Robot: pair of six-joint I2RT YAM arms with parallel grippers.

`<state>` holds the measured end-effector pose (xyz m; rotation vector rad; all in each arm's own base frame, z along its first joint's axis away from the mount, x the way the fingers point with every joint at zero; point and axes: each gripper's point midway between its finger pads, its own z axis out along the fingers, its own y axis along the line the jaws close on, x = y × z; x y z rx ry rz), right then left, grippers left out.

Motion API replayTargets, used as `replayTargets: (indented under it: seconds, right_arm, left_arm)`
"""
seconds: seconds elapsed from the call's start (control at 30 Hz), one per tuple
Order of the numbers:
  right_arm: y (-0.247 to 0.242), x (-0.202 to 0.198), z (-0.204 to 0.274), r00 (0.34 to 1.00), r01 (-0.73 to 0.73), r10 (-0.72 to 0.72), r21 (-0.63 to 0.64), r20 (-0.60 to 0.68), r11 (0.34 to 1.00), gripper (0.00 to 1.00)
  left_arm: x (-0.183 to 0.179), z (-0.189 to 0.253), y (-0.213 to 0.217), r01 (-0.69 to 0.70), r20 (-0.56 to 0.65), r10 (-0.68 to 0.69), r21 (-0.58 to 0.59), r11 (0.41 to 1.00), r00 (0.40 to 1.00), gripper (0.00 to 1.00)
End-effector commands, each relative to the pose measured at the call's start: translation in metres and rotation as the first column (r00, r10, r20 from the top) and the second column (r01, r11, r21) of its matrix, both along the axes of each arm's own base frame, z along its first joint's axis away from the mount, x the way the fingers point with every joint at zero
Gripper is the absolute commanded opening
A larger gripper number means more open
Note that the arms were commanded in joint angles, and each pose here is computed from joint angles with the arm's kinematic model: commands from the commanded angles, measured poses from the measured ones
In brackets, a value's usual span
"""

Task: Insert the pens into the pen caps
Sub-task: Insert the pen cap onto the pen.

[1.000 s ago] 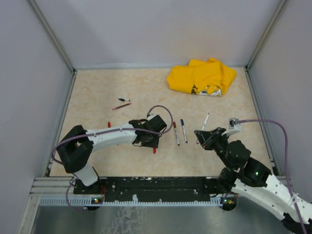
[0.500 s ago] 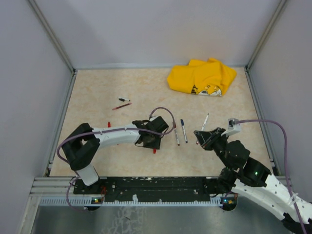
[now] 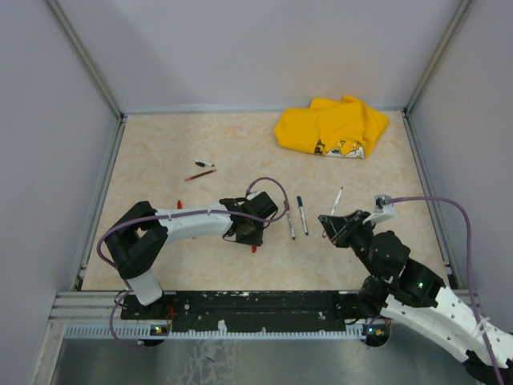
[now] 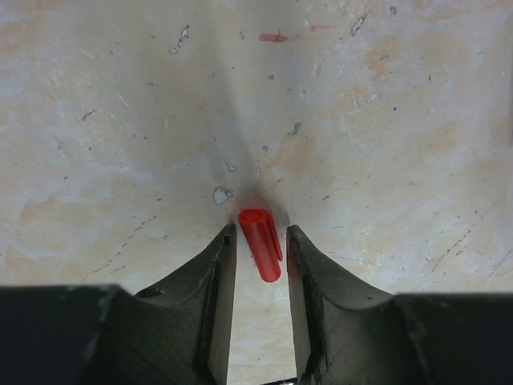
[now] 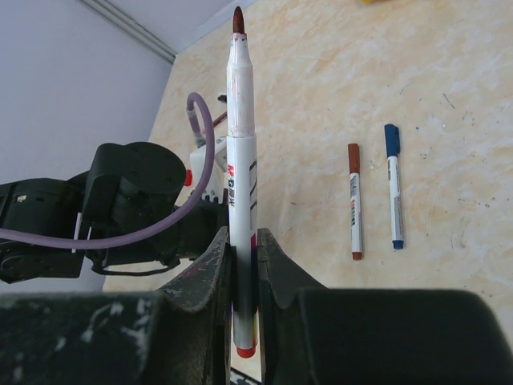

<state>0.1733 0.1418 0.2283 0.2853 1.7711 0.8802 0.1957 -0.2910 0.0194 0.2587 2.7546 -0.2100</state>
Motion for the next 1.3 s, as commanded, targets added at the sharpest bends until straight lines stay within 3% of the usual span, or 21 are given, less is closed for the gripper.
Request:
replayTargets:
  seconds: [0.0,0.5,1.27]
  right_arm:
    - [0.002,0.002,0.007,1.0,0.008,-0.009,0.033,0.013,0.999,0.0]
    - [0.005,0.003,0.005,1.0,0.002,-0.002,0.034,0.008,0.999,0.0]
    - [0.005,0.003,0.008,1.0,0.0,-0.001,0.028,0.011,1.0,0.0]
  left_arm:
    - [0.0,-0.004,0.006,-0.006,-0.007,0.006,0.037,0.999,1.0,0.36]
    - [-0.015,-0.003,0.013,0.016,-0.038,-0.014,0.074,0.997,0.999,0.36]
    - [-0.009,-0.015,0.003,0.045,-0.036,-0.042,0.089,0.995,0.998,0.34]
